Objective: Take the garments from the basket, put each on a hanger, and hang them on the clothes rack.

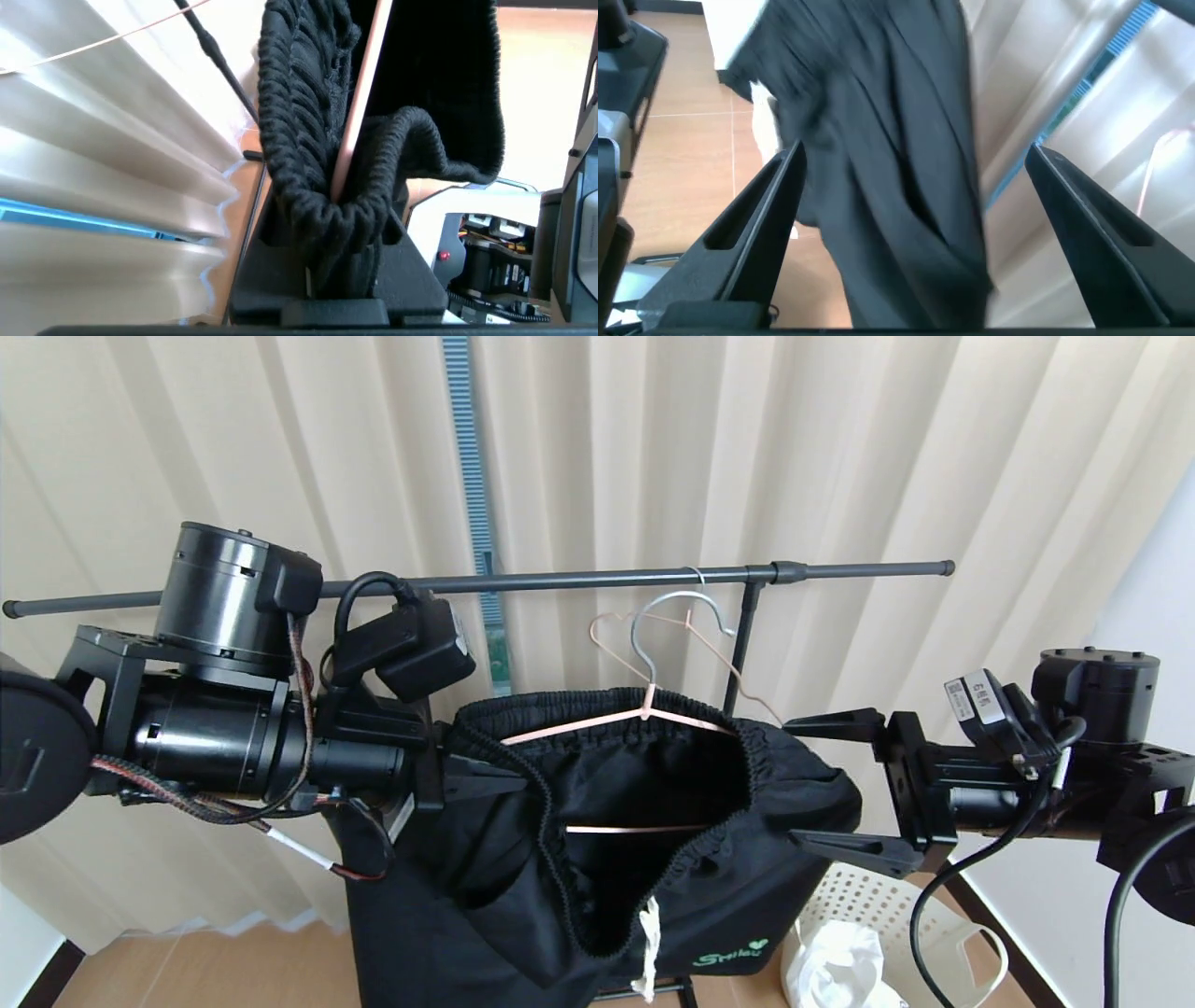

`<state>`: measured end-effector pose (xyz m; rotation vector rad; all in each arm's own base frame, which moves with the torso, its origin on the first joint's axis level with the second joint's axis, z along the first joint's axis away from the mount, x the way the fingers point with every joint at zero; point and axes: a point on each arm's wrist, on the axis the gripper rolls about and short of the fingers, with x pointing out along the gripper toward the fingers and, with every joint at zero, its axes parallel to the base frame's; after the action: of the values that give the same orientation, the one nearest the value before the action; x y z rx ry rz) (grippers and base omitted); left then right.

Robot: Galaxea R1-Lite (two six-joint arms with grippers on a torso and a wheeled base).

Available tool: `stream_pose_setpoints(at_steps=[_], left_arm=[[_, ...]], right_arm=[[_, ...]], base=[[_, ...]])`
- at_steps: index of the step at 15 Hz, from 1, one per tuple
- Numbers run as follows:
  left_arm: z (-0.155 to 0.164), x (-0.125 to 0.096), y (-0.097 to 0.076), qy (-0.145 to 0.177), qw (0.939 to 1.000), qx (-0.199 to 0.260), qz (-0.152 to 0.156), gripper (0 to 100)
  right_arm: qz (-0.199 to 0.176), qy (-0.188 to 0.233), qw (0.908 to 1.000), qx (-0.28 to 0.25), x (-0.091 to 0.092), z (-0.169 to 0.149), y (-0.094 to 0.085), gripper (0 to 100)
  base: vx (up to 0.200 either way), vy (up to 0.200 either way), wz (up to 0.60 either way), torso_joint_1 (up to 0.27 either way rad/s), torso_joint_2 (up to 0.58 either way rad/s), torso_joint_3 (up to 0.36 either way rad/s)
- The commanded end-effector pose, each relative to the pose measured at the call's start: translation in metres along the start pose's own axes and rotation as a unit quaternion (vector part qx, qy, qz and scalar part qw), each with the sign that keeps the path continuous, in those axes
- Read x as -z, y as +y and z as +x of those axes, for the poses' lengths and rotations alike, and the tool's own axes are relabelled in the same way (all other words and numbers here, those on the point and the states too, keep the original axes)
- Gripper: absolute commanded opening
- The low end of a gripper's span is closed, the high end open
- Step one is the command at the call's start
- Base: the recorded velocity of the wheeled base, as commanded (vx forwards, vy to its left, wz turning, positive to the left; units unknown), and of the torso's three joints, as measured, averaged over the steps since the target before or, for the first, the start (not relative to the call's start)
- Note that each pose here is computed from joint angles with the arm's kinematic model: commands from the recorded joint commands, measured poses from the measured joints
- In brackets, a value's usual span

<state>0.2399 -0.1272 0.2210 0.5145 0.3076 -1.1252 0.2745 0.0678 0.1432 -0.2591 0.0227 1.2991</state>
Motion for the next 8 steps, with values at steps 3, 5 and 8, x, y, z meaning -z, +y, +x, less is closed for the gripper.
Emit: stream_pose_setpoints(at_steps=[3,5,8], left_arm=[[-0.025,-0.002,-0.006,-0.014,0.9995,-0.026,-0.013,0],[-0.032,-0.003,-0.005,-0.018,0.9990,-0.036,-0.019,0],[-0.041,-0.002,-0.004,-0.021,0.9982,-0.051,-0.025,0]], right_arm=[[0.020,0.009,0.9998,0.001,0.016,0.004,-0.011,100],[0.024,0.012,0.9996,0.000,0.020,0.006,-0.012,100],[0.039,0.019,0.9991,-0.003,0.030,0.010,-0.015,100]], base=[[0.000,0.000,0.00,0.000,0.00,0.000],[0.000,0.000,0.00,0.000,0.00,0.000],[0.000,0.000,0.00,0.000,0.00,0.000]])
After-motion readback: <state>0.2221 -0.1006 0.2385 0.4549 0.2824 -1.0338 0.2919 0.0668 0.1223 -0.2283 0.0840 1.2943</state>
